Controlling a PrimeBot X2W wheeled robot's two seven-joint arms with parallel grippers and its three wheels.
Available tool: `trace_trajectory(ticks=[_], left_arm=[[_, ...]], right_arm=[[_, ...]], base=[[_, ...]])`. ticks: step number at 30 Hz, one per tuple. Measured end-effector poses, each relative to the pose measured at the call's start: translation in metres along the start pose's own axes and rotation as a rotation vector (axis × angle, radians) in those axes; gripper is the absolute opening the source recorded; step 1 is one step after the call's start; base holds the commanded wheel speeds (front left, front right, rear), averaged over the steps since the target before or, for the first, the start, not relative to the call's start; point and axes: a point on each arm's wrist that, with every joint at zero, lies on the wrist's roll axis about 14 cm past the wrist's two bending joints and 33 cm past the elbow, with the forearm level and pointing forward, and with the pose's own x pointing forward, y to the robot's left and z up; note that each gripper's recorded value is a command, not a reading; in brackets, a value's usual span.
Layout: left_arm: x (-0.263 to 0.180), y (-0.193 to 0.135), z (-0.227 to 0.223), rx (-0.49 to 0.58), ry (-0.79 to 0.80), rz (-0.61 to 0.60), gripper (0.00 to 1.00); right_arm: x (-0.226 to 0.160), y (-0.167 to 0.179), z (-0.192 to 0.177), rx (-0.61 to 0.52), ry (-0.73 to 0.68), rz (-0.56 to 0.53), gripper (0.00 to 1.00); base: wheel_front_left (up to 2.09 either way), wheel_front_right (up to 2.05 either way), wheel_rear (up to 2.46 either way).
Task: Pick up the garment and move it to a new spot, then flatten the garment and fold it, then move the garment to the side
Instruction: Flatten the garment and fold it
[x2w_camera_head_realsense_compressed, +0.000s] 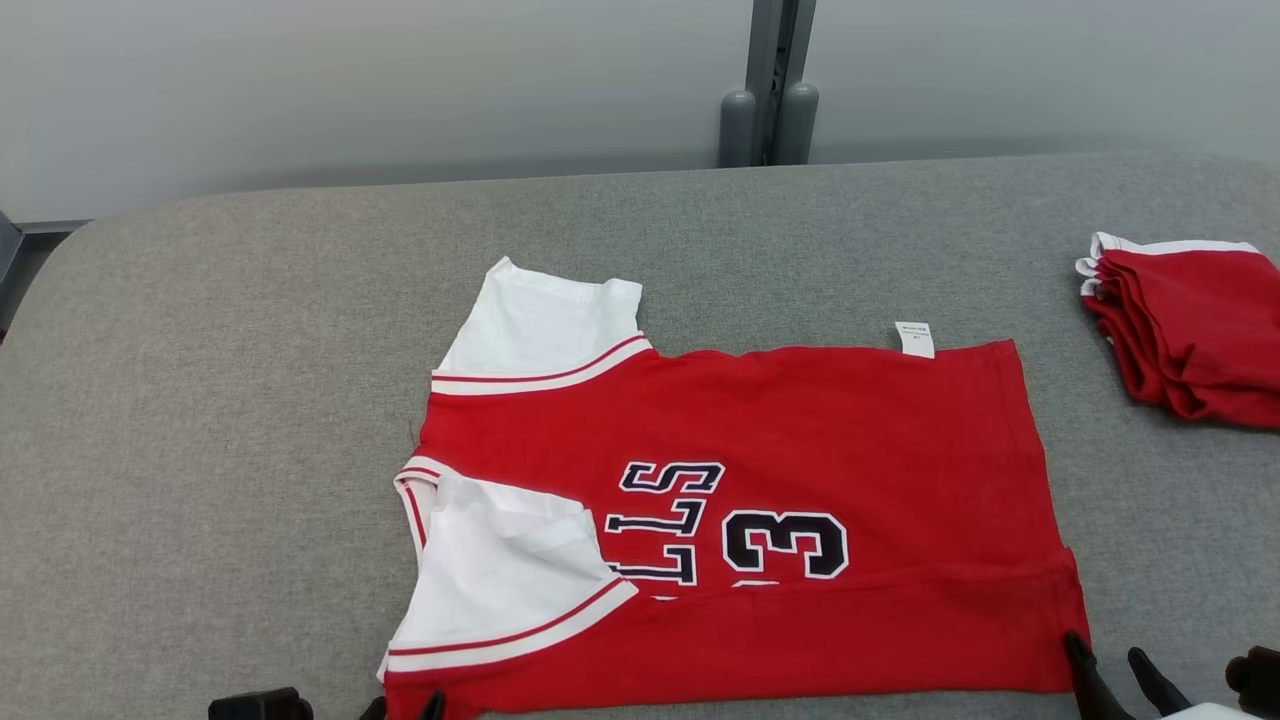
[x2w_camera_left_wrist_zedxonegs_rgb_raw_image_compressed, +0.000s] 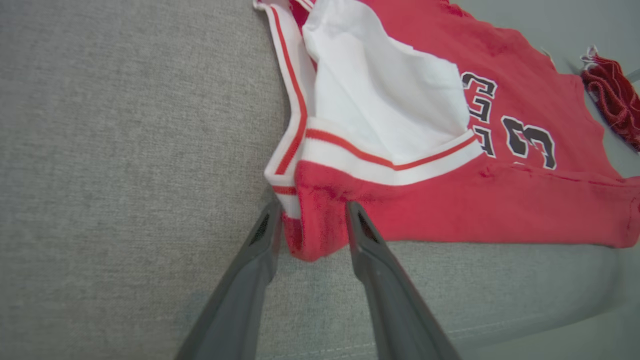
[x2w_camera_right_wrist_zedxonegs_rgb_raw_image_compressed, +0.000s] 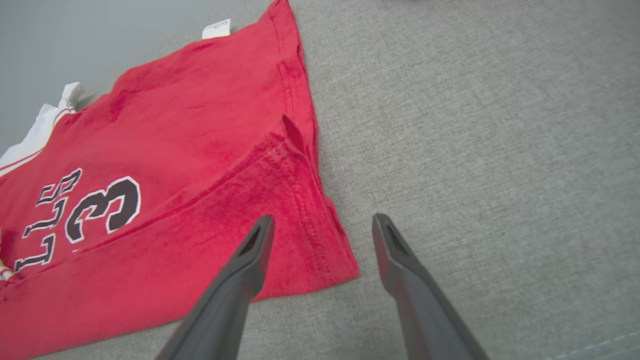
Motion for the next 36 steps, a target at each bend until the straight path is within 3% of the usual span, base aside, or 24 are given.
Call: trace_trajectory(ticks=[5,9,15,25,36], left_arm=[[-0.004,0.009,0.007,0.025,-0.013,0.024,1.0],[-0.001,0.013,0.038,0.152,-0.094,0.022,1.0],[0.023,-0.016,0.095,0.286,-0.192,-0.075,1.0],[0.094,-0.054,0.171,0.372,-0.282,-0.143,1.0],[0.203,-0.064,0.183,0.453,-0.144,-0.118,1.0]], right_arm=[[-0.002,-0.01,0.007,-0.018,-0.029,-0.031,1.0],[-0.002,-0.015,0.019,-0.03,-0.065,-0.049,1.0],[0.001,-0.013,0.056,-0.099,-0.174,-0.057,1.0],[0.032,0.027,0.099,-0.208,-0.269,0.022,1.0],[0.084,0.055,0.098,-0.258,-0.224,0.1,1.0]], base=[[0.0,0.0,0.0],[0.0,0.0,0.0],[0.0,0.0,0.0],[0.0,0.0,0.0],[0.0,0.0,0.0]])
